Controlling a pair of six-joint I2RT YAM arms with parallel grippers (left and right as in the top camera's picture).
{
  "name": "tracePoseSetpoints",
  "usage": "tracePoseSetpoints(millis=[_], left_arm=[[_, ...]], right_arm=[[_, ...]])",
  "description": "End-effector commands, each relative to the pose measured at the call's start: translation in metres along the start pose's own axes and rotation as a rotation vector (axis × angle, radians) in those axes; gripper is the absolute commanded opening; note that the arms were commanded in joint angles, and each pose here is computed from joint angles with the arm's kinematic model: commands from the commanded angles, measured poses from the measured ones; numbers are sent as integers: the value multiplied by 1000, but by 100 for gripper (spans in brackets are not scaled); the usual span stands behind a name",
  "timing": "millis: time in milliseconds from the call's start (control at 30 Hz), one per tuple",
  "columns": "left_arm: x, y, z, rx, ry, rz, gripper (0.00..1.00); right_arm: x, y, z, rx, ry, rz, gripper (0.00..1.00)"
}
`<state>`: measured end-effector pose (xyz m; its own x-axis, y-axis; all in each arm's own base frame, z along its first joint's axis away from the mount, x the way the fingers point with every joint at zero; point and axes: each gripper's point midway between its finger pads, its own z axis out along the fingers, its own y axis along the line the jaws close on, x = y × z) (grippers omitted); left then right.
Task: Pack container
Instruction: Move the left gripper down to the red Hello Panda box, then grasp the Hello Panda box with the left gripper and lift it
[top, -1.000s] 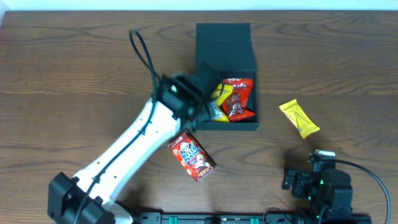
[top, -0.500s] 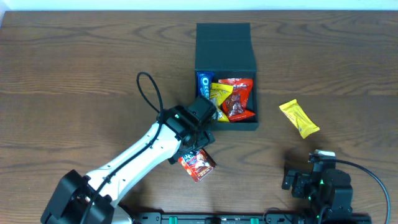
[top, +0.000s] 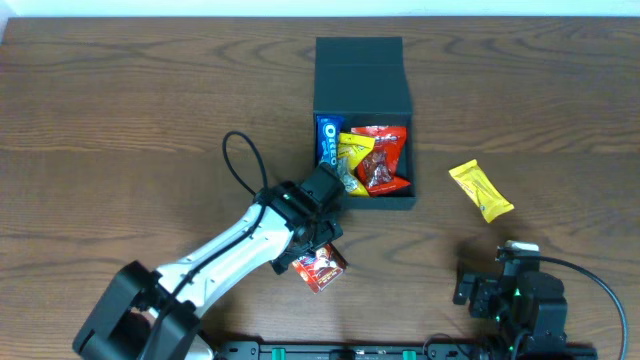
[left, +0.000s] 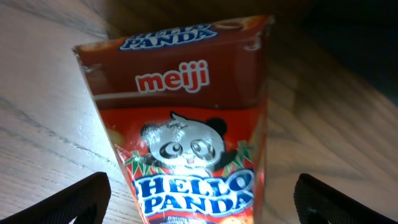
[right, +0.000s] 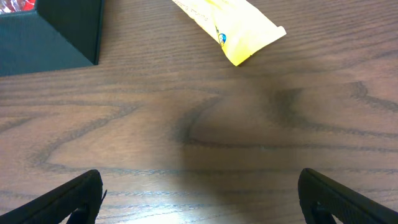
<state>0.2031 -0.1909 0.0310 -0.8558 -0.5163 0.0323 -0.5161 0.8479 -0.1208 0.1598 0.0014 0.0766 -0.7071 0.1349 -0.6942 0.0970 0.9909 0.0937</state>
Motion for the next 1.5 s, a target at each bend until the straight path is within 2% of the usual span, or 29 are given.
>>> tracePoseSetpoints(millis=[0,233,500,600,633,667,800,1233,1467], left_arm=[[4,4,14,-44,23,-13,95],[7,-2,36,-54,55,-13,95],[5,-1,38,-62,48,-14,95],[5,-1,38,-61,48,-14,100],[5,-1,38,-61,48,-14,92],[5,-1,38,-61,48,-14,90],[6,-1,39,-61,49,-12,89],[6,-1,39,-62,49,-9,73],[6,-1,39,-61,49,-9,69]], right_arm=[[1,0,0,1,0,-11,99],[1,0,0,1,0,-11,99],[1,0,0,1,0,-11,99],[1,0,0,1,0,-11,99],[1,0,0,1,0,-11,99],[1,0,0,1,0,-11,99],[1,0,0,1,0,-11,99],[1,0,0,1,0,-11,99],[1,0,0,1,0,-11,99]])
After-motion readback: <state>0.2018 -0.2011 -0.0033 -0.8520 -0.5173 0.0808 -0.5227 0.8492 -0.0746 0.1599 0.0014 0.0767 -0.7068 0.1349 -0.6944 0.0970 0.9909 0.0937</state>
